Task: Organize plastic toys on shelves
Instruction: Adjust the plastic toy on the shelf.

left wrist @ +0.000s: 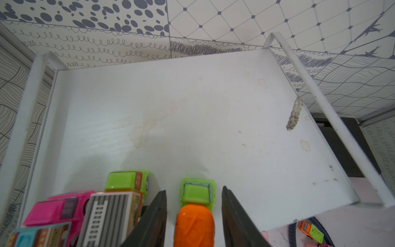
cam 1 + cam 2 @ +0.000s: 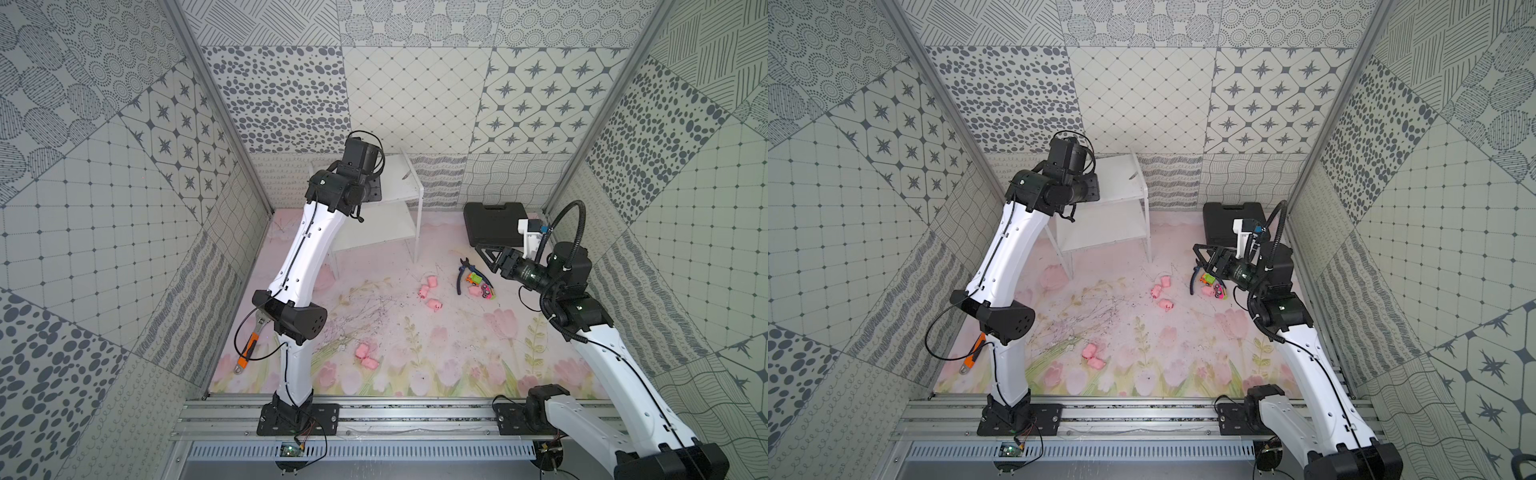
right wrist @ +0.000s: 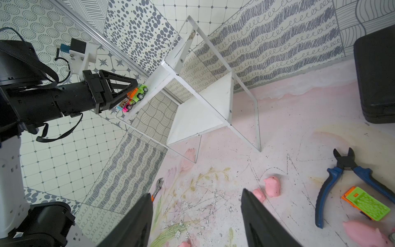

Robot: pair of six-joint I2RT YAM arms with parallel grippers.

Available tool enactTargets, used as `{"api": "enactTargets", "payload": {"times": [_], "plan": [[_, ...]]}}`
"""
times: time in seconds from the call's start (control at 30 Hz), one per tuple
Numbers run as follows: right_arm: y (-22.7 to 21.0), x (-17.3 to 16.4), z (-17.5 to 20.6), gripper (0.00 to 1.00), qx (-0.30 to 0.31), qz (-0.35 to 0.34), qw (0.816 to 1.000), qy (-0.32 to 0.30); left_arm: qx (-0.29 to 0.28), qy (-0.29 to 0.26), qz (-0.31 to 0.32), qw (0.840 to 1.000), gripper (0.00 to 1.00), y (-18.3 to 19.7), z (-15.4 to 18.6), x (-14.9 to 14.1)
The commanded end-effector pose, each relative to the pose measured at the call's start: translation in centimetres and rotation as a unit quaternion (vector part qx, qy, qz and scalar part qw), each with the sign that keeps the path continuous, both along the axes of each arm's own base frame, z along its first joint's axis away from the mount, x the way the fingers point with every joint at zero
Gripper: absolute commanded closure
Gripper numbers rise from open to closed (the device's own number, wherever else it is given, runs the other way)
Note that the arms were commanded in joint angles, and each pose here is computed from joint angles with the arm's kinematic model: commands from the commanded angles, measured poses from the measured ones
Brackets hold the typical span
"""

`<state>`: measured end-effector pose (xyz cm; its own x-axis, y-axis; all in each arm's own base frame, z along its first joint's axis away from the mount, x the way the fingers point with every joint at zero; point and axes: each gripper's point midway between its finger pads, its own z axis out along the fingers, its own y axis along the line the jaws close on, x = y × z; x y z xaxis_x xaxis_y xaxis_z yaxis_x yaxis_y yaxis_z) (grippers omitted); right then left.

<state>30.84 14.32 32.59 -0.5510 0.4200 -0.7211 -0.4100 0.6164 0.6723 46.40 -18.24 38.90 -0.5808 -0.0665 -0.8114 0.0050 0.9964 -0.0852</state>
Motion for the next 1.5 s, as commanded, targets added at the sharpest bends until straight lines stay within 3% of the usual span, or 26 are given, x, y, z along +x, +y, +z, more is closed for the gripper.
{"api": "enactTargets", "payload": {"times": [0.0,0.6,0.87,1.23,1.33,1.47], "plan": [[-0.1,-0.2,0.9,0.30,0.001,0.003,1.000,-0.022,-0.010,0.007,-0.003,1.000,0.54,-0.4,-0.2,-0.2],[-0.1,-0.2,0.8,0.30,0.000,0.001,1.000,-0.021,-0.011,-0.023,0.029,0.999,0.67,0.0,0.4,1.4],[-0.3,-0.1,0.8,0.30,-0.002,-0.001,1.000,-0.022,-0.014,-0.025,0.040,0.999,0.67,0.1,0.3,1.8],[-0.2,0.4,0.7,0.30,-0.001,-0.001,1.000,-0.020,-0.031,-0.028,0.031,0.999,0.52,0.1,1.4,0.9],[-0.2,0.5,0.7,0.30,-0.002,0.000,1.000,-0.020,-0.042,-0.045,0.025,0.998,0.43,0.0,2.7,0.7],[-0.1,0.6,0.6,0.30,-0.007,0.005,1.000,-0.018,-0.061,-0.072,0.015,0.995,0.39,0.0,5.2,-0.1]]}}
